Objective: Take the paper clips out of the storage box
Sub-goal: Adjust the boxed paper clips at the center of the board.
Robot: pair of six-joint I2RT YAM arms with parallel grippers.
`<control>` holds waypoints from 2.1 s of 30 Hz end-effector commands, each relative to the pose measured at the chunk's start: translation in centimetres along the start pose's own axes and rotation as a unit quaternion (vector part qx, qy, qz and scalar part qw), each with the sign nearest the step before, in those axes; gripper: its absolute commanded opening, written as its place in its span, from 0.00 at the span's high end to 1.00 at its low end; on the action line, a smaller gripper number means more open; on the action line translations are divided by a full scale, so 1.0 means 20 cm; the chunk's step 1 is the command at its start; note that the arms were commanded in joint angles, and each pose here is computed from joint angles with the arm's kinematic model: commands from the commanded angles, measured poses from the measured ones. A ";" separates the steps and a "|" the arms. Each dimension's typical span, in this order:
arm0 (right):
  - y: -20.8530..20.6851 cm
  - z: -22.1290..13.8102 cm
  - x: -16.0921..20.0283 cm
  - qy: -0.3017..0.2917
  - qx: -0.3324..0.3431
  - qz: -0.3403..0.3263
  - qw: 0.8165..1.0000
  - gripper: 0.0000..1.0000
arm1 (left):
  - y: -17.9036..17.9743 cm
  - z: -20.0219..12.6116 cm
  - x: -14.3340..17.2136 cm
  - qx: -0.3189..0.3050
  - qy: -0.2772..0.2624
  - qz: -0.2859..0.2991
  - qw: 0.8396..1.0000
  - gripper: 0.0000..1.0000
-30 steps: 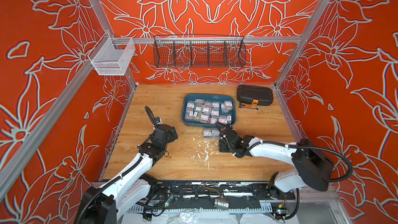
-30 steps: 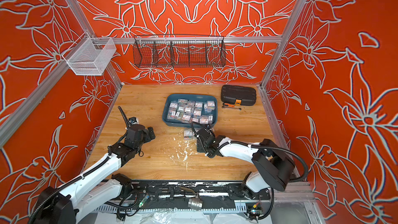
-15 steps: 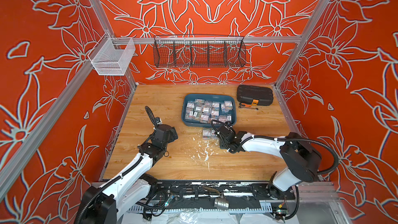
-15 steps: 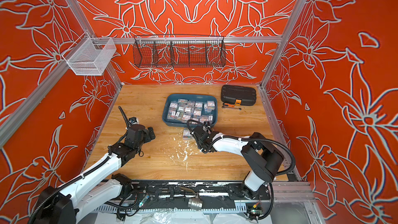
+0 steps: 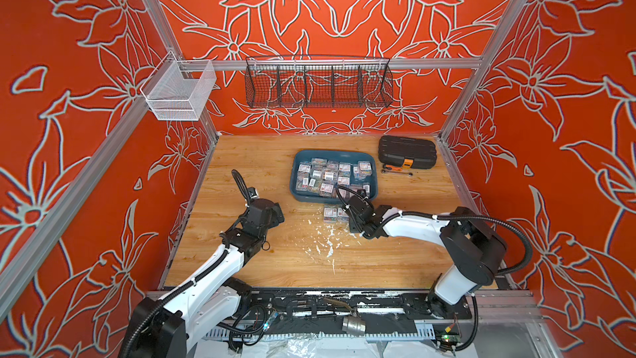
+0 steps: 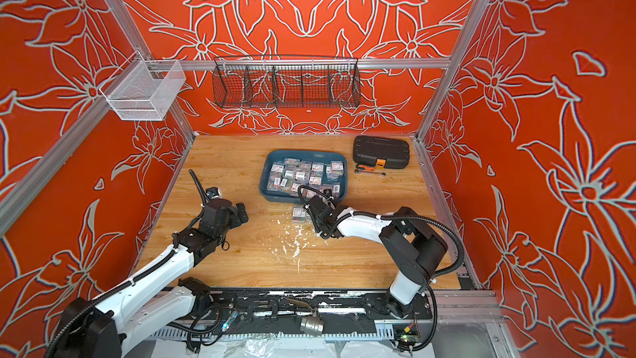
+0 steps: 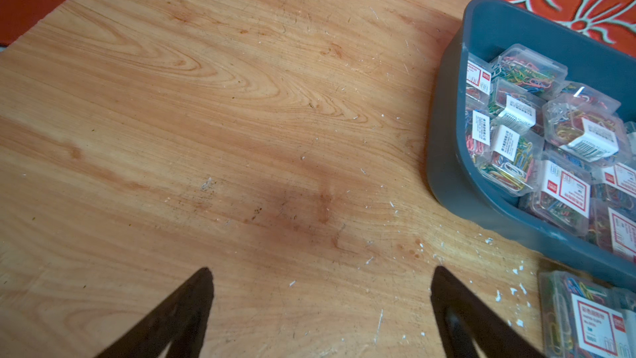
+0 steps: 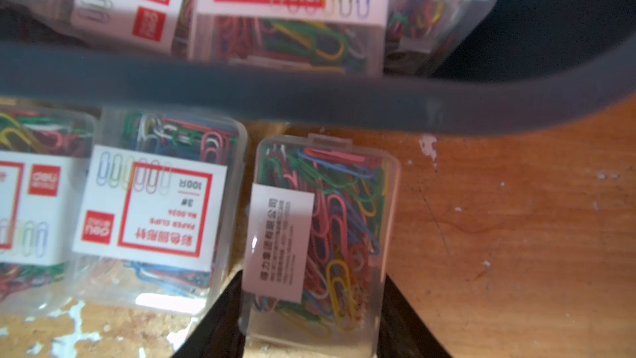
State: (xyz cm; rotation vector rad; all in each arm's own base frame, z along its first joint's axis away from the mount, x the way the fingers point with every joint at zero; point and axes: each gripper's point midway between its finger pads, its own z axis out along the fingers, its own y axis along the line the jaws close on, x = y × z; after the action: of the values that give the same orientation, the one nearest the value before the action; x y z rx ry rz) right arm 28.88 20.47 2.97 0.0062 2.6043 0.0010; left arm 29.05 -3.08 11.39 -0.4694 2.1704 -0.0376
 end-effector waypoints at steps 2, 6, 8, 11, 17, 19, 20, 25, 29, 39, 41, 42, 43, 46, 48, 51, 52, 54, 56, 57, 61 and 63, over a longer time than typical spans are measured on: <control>0.02 0.03 0.01 0.008 -0.010 -0.005 1.000 0.41 | 0.00 0.00 -0.02 0.000 -0.005 -0.005 1.000 0.04; 0.03 0.01 -0.01 0.006 -0.023 -0.002 1.000 0.36 | 0.00 0.00 -0.01 -0.004 -0.002 -0.004 1.000 0.04; 0.02 0.00 -0.01 0.006 -0.021 -0.003 1.000 0.36 | 0.00 0.00 -0.02 -0.004 -0.003 -0.004 1.000 0.04; 0.01 -0.03 -0.03 0.003 -0.023 -0.001 1.000 0.36 | 0.00 0.00 -0.02 -0.004 -0.004 -0.006 1.000 0.04; -0.10 -0.12 -0.01 -0.022 -0.018 0.022 0.999 0.39 | 0.00 0.00 -0.02 -0.002 -0.003 -0.004 1.000 0.04; -0.14 -0.14 -0.01 -0.027 -0.011 0.028 0.999 0.40 | 0.00 0.00 -0.02 -0.005 -0.001 -0.004 1.000 0.04; -0.15 -0.15 -0.02 -0.032 -0.009 0.031 0.999 0.40 | 0.00 0.01 -0.02 -0.005 -0.001 -0.005 1.000 0.04; -0.23 -0.11 -0.04 -0.027 0.006 0.046 0.999 0.42 | 0.00 0.00 -0.02 -0.005 -0.002 -0.006 1.000 0.04; -0.26 -0.10 -0.06 -0.032 0.005 0.061 0.998 0.42 | 0.00 0.01 -0.01 -0.003 0.000 -0.004 1.000 0.04; -0.32 0.01 -0.10 -0.010 0.009 0.086 0.996 0.43 | 0.00 0.01 -0.02 -0.004 0.001 -0.004 1.000 0.04; -0.29 0.03 -0.09 -0.002 0.001 0.083 0.997 0.43 | -0.01 0.01 -0.01 -0.003 0.002 -0.002 1.000 0.04; -0.28 0.05 -0.09 0.002 0.000 0.083 0.997 0.43 | -0.01 0.01 -0.02 -0.004 0.002 -0.003 1.000 0.04; -0.27 0.06 -0.09 0.006 -0.002 0.082 0.997 0.43 | 0.00 0.01 -0.01 -0.006 0.003 -0.002 1.000 0.04; -0.24 0.08 -0.10 0.010 -0.012 0.080 0.997 0.43 | 0.00 0.01 -0.02 -0.006 0.002 -0.003 1.000 0.04; -0.21 0.08 -0.11 0.012 -0.020 0.080 0.997 0.43 | 0.00 0.01 -0.02 -0.004 0.001 -0.004 1.000 0.04; -0.20 0.08 -0.11 0.012 -0.023 0.079 0.997 0.43 | 0.00 0.01 -0.02 -0.004 -0.001 -0.005 1.000 0.04; -0.20 0.08 -0.11 0.010 -0.024 0.079 0.996 0.43 | 0.00 0.01 -0.02 -0.004 0.000 -0.005 1.000 0.04; -0.19 0.09 -0.11 0.012 -0.029 0.078 0.996 0.44 | -0.01 0.01 -0.01 -0.003 0.000 -0.004 1.000 0.04; -0.18 0.09 -0.11 0.015 -0.031 0.074 0.997 0.43 | 0.00 0.01 -0.02 -0.005 0.001 -0.003 1.000 0.04; -0.19 0.09 -0.12 0.014 -0.027 0.073 0.997 0.43 | 0.00 0.01 -0.02 -0.005 0.001 -0.004 1.000 0.04; -0.25 0.03 -0.16 0.000 0.005 0.062 0.998 0.43 | 0.00 0.01 -0.02 -0.005 0.001 -0.004 1.000 0.04; -0.29 -0.04 -0.19 -0.015 0.015 0.061 0.998 0.43 | 0.00 0.01 -0.02 -0.007 0.000 -0.005 1.000 0.04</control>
State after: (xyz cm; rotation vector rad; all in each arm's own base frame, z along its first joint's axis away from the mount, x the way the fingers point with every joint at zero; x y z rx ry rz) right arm 31.76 15.78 3.35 0.1767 2.6094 0.0745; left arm 29.04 -3.10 10.79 -0.4639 2.1919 -0.0247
